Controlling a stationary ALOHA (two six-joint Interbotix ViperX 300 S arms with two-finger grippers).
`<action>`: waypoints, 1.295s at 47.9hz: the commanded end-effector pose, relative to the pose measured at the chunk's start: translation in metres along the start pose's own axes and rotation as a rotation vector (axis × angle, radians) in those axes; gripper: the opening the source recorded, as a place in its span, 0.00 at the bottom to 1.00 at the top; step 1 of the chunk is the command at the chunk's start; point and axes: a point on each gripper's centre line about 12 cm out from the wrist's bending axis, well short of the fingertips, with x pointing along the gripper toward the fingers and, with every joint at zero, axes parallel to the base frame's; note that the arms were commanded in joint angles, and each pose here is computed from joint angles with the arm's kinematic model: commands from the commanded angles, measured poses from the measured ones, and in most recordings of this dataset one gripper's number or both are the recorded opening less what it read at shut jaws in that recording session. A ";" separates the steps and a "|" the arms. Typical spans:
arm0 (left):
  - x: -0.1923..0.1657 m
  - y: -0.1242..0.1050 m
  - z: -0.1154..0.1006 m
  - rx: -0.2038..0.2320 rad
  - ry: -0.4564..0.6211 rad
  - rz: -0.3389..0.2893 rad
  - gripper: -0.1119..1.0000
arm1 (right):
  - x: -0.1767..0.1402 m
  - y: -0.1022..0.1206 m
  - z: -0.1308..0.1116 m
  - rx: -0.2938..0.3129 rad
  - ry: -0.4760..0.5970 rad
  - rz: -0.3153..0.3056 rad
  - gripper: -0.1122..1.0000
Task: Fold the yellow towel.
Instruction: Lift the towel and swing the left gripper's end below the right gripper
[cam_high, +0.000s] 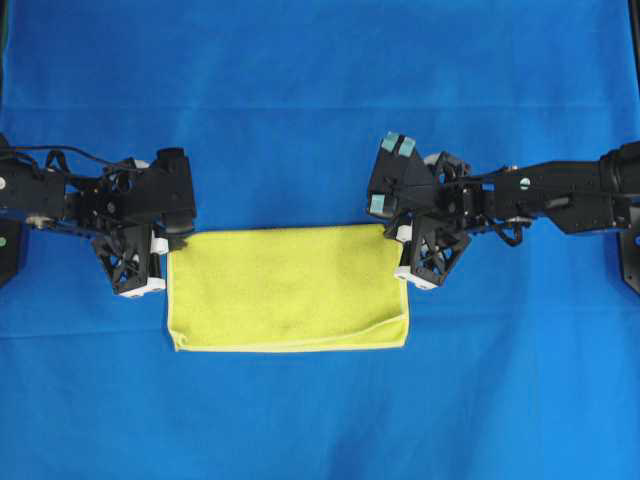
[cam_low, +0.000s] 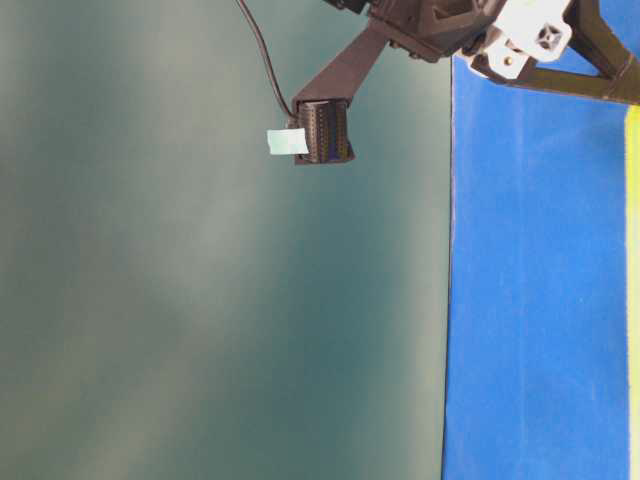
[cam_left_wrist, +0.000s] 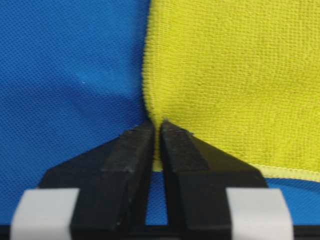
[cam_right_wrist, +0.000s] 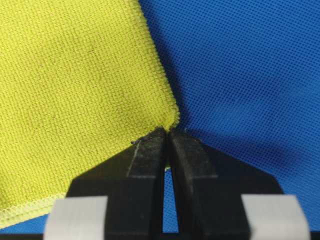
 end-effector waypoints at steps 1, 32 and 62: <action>-0.002 -0.002 0.004 0.003 -0.002 -0.004 0.14 | -0.002 0.002 0.003 0.001 -0.008 0.004 0.12; -0.096 -0.026 0.056 0.050 -0.074 -0.046 0.14 | -0.126 0.013 0.043 -0.002 -0.138 0.024 0.12; -0.114 -0.056 0.089 0.117 -0.337 -0.140 0.14 | -0.137 -0.044 0.060 0.124 -0.259 -0.078 0.12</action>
